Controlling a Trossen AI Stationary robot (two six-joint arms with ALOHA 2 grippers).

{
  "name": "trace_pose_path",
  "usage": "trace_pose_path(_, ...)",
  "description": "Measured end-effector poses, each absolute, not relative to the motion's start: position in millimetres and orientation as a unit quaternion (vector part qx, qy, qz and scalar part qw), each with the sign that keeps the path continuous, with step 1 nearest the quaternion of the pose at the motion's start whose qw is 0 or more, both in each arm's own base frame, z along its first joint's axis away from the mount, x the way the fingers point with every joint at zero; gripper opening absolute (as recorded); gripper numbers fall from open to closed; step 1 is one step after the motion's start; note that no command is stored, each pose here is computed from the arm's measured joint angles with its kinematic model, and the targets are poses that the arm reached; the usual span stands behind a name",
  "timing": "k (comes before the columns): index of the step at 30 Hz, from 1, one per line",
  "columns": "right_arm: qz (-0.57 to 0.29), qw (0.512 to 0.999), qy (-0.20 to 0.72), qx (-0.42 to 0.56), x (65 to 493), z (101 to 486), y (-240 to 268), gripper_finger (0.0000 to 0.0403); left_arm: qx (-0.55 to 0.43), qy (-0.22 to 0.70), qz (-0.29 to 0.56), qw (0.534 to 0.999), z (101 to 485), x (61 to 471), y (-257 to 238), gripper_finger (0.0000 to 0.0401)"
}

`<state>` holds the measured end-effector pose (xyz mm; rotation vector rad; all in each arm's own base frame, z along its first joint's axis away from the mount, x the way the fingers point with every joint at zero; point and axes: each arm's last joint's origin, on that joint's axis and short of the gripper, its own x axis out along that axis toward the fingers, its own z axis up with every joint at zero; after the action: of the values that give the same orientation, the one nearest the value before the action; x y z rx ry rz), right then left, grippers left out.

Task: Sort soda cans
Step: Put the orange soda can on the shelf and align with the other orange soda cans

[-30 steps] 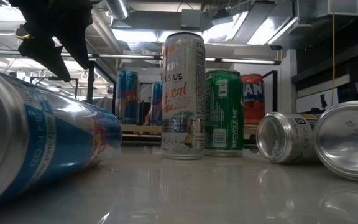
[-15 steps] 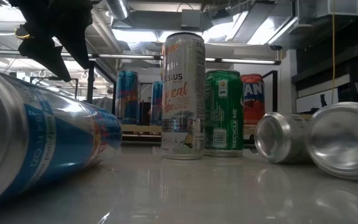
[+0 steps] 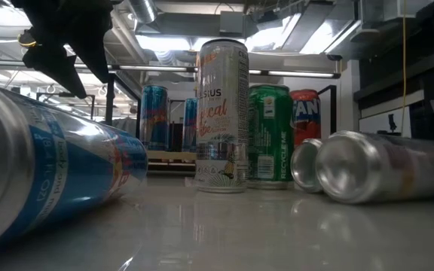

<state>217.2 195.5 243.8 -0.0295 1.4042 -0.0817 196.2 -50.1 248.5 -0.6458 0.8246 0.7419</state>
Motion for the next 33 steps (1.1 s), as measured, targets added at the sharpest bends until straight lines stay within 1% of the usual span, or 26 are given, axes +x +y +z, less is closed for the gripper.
trace_pose_path(13, -0.053, 0.783, 0.62, 0.004, 221, 263, 173, 0.029, -0.301, 0.384, 0.346, 0.801, 249, 196, -50, 0.0335)
trace_pose_path(20, -0.071, 0.788, 0.611, 0.028, 219, 279, 152, 0.029, -0.301, 0.384, 0.346, 0.801, 249, 196, -50, 0.0335)
trace_pose_path(26, -0.107, 0.783, 0.611, 0.043, 218, 289, 128, 0.0291, -0.298, 0.38, 0.35, 0.803, 249, 196, -50, 0.0335)
trace_pose_path(33, -0.159, 0.765, 0.621, 0.06, 214, 298, 97, 0.0291, -0.298, 0.38, 0.35, 0.803, 249, 196, -50, 0.0335)
